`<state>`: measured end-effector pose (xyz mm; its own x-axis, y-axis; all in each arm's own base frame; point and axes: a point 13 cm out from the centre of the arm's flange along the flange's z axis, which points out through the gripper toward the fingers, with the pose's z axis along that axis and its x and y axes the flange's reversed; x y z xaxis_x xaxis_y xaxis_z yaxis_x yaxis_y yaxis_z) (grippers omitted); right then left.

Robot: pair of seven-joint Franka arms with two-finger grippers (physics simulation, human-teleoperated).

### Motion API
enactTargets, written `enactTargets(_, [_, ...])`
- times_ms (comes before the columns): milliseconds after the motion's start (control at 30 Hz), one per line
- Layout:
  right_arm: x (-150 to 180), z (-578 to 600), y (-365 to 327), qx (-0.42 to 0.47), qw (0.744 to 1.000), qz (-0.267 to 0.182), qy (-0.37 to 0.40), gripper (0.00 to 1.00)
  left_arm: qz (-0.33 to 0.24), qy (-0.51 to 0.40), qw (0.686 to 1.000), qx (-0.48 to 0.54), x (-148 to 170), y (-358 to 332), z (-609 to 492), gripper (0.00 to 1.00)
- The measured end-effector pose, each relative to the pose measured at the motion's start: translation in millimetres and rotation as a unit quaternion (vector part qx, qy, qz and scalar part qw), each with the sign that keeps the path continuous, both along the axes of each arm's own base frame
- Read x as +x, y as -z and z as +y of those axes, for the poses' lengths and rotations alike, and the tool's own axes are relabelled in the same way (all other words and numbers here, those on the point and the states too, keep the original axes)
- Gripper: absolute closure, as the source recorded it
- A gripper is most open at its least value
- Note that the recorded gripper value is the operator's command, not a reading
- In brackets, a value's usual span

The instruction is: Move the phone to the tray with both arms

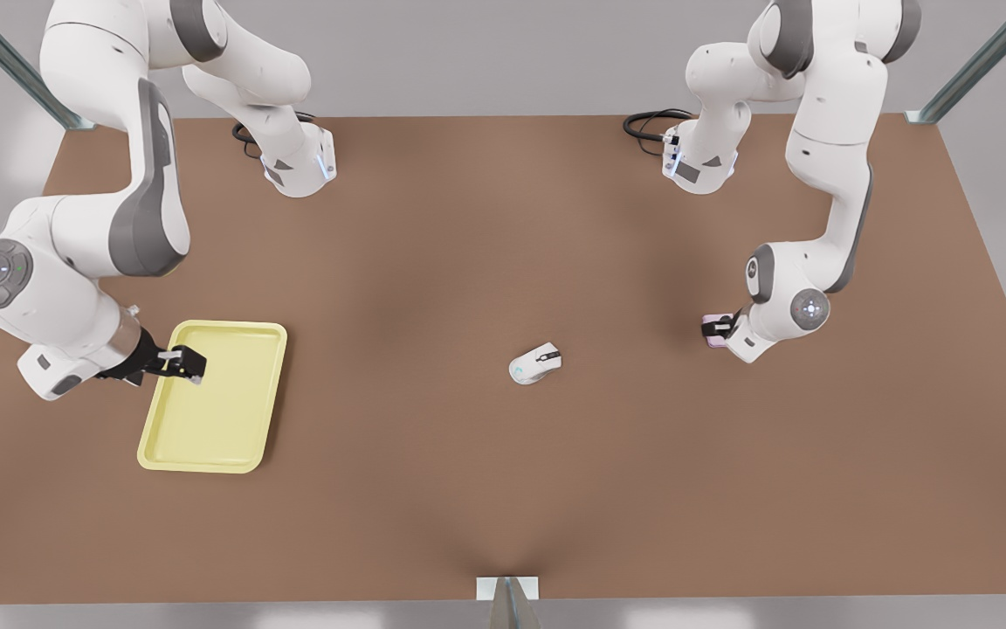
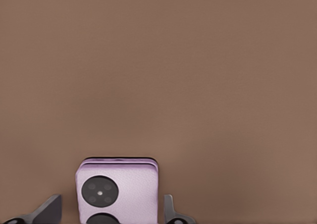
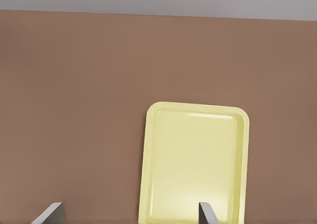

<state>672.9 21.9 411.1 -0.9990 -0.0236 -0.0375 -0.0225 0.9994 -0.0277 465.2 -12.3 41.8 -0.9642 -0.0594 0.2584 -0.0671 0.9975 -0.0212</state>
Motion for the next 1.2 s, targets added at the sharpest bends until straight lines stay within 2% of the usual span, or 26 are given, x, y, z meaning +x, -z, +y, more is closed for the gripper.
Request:
enactTargets(400, [0.0, 4.1, -1.4, -0.006, 1.0, -0.002, -0.005, 0.0, 0.006, 0.007, 1.0, -0.002, -3.1, 8.0, -3.8, 0.0])
enactTargets(433, [-0.1, 5.4, -1.4, -0.006, 1.0, -0.002, -0.007, 0.0, 0.006, 0.007, 1.0, -0.002, -3.3, 8.6, -3.7, 0.08])
enactTargets(467, [0.0, 9.0, -1.3, -0.007, 1.0, -0.002, -0.009, 0.0, 0.006, 0.008, 1.0, -0.002, -3.4, 8.9, -3.7, 0.2])
enactTargets(500, [0.0, 11.2, -1.2, -0.008, 1.0, -0.002, -0.011, 0.0, 0.005, 0.008, 1.0, -0.002, -3.0, 8.7, -3.6, 0.24])
enactTargets(567, [0.1, 12.5, -0.6, -0.009, 1.0, -0.001, -0.012, 0.0, 0.004, 0.008, 1.0, -0.001, -2.2, 8.2, -3.3, 0.24])
enactTargets(633, [0.2, 9.8, 0.3, -0.01, 1.0, -0.001, -0.011, 0.0, 0.003, 0.008, 1.0, -0.001, -0.2, 6.5, -3.5, 0.14])
enactTargets(667, [0.1, 9.6, -0.5, -0.011, 1.0, -0.001, -0.011, 0.0, -0.001, 0.008, 1.0, -0.002, 3.6, 2.7, -3.9, 0.13])
enactTargets(800, [-0.5, 11.7, -2.4, -0.012, 1.0, -0.002, -0.013, 0.0, -0.015, 0.018, 1.0, -0.003, 17.4, -12.3, -16.3, 0.13])
enactTargets(1200, [-1.5, 10.6, -2.0, -0.011, 1.0, 0.0, -0.011, 0.0, -0.004, 0.011, 1.0, 0.005, 13.5, -12.0, -17.9, 0.13])
